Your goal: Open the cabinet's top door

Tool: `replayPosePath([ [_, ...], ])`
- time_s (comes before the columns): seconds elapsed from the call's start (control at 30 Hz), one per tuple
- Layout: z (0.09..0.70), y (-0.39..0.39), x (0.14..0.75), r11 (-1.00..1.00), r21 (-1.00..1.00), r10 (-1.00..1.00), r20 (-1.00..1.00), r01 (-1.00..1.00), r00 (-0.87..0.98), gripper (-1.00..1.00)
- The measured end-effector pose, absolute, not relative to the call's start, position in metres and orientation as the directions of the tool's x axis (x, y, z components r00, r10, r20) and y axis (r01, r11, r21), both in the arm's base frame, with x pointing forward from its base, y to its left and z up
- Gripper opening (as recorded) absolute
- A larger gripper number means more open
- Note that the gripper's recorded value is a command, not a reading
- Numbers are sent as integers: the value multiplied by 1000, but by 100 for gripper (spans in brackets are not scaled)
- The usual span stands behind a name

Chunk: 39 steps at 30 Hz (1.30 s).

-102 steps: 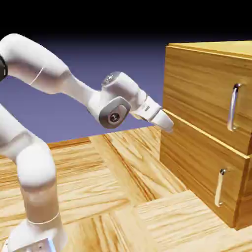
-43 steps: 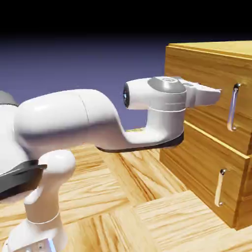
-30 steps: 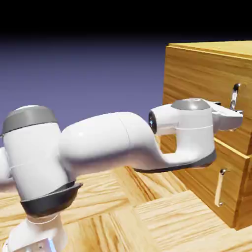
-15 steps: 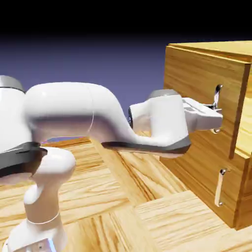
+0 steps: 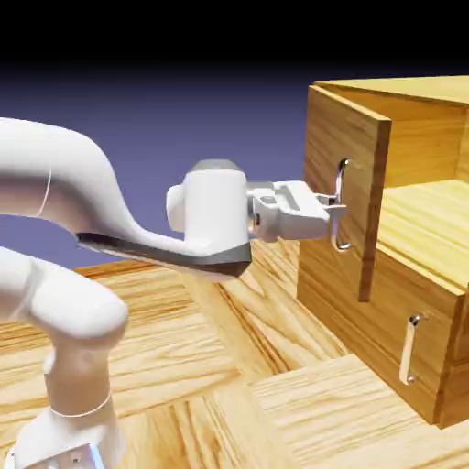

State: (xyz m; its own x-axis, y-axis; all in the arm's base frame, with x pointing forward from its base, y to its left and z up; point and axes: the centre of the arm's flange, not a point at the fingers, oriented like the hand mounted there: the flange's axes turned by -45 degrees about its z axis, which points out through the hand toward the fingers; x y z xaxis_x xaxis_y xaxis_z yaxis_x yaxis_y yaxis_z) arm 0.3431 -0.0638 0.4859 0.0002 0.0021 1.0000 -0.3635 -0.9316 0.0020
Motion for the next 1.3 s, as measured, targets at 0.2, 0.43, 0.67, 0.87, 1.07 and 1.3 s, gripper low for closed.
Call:
replayPosePath([
  [0.2,486,-40,315,-903,2,2,1000,-429,0,-100],
  [0.43,486,-14,287,-870,1,1,1000,-494,0,-100],
  [0.67,486,17,260,-827,1,1,1000,-562,0,-100],
  [0.87,486,44,239,-789,0,1,1000,-614,0,-100],
  [1.07,486,76,218,-742,0,1,1000,-670,0,-100],
  [1.3,486,124,193,-668,0,0,1000,-745,0,-100],
])
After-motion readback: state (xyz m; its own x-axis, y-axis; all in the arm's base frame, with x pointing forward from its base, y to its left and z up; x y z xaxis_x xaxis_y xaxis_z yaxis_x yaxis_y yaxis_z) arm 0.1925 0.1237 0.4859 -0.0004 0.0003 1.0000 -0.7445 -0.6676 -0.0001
